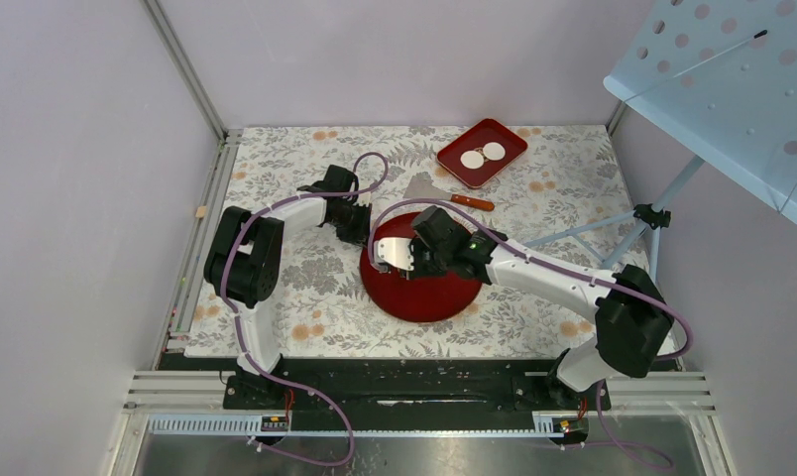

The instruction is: Roll out the dumpling wrappers from the dough

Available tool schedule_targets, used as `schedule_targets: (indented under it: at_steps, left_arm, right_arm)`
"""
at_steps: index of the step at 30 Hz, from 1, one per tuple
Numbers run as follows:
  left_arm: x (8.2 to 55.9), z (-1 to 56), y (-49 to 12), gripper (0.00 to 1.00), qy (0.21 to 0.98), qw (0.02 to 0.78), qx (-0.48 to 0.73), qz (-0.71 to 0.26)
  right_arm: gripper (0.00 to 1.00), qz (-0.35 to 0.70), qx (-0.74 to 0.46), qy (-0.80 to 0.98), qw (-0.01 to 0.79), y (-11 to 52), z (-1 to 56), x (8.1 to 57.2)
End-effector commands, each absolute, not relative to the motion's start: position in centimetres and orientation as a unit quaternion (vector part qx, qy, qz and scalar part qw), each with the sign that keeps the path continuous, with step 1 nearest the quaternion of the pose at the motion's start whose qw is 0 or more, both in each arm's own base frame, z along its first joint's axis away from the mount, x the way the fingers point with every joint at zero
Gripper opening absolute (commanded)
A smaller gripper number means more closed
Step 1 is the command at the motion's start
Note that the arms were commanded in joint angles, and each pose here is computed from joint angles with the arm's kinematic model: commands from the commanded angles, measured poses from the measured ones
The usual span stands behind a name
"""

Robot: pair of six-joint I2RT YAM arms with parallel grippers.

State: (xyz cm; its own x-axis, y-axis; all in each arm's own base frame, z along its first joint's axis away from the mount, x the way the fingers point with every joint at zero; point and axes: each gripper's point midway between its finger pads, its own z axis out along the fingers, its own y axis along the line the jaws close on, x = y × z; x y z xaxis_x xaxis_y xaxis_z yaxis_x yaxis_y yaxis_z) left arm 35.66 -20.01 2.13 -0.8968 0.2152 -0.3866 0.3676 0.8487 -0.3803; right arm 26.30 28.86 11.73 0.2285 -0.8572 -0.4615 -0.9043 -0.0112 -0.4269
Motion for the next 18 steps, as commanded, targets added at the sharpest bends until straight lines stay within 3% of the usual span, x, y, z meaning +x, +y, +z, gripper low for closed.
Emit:
schedule_targets:
  at_steps: [1,9,18]
  left_arm:
    - [35.3,1.3,-19.7,0.0,0.952,0.151,0.152,-0.22]
    - [35.3,1.4,-19.7,0.0,0.952,0.152,0.152,-0.22]
    - [35.3,1.4,-19.6,0.0,0.951,0.151,0.15,-0.225]
  right_arm:
    - [0.0,0.024,-0.714,0.589,0.377,30.4,14.2,28.2]
    - [0.0,0.016,-0.745,0.579,0.332,29.0,10.2,28.2]
    - [0.0,0.091,-0.769,0.585,0.24,25.2,5.4,21.7]
